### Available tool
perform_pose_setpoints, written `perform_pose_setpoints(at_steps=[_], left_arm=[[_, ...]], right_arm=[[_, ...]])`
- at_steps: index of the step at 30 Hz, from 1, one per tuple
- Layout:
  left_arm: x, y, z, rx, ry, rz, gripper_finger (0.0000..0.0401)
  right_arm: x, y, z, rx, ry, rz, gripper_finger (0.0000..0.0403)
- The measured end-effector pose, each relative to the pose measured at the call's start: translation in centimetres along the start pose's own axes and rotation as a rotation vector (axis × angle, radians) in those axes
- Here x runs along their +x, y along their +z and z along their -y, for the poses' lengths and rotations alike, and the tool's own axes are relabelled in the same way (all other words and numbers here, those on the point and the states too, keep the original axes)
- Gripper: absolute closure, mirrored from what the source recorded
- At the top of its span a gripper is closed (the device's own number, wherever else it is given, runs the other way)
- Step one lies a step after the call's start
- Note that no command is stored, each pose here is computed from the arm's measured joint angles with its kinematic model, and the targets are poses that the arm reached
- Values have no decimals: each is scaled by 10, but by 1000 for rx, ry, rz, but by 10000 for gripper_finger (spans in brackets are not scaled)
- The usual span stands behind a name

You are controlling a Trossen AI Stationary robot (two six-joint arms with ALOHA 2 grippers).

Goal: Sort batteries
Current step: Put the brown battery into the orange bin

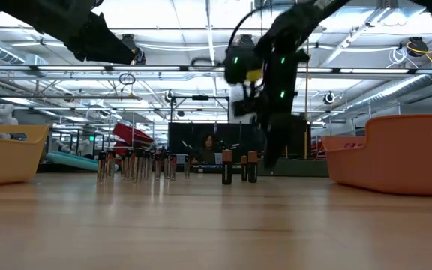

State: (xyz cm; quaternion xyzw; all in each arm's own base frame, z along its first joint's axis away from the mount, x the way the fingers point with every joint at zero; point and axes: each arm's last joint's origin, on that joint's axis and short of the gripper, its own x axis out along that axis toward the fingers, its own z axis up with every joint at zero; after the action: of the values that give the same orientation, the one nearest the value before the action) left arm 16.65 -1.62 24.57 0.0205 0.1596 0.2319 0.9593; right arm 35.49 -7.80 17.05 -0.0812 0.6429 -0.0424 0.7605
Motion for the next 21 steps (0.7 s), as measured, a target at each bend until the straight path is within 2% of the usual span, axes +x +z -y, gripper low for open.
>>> perform_pose_setpoints(at_steps=[3, 7, 10, 13, 16, 21], left_arm=[[0, 0, 0, -9, 0, 1, 212], [0, 0, 0, -25, 0, -1, 212], [0, 0, 0, -25, 0, -1, 212], [0, 0, 0, -25, 0, 1, 212], [0, 0, 0, -25, 2, 2, 212], [0, 1, -1, -28, 37, 8, 212]], right_arm=[[-38, -6, -7, 8, -48, 36, 374], [-86, -21, -29, 50, -38, 68, 374], [-110, -40, -44, 130, -14, 0, 374], [-118, -55, -56, 213, 19, -83, 370], [-114, -65, -66, 266, 14, -118, 332], [-103, -72, -73, 309, 4, -159, 235]])
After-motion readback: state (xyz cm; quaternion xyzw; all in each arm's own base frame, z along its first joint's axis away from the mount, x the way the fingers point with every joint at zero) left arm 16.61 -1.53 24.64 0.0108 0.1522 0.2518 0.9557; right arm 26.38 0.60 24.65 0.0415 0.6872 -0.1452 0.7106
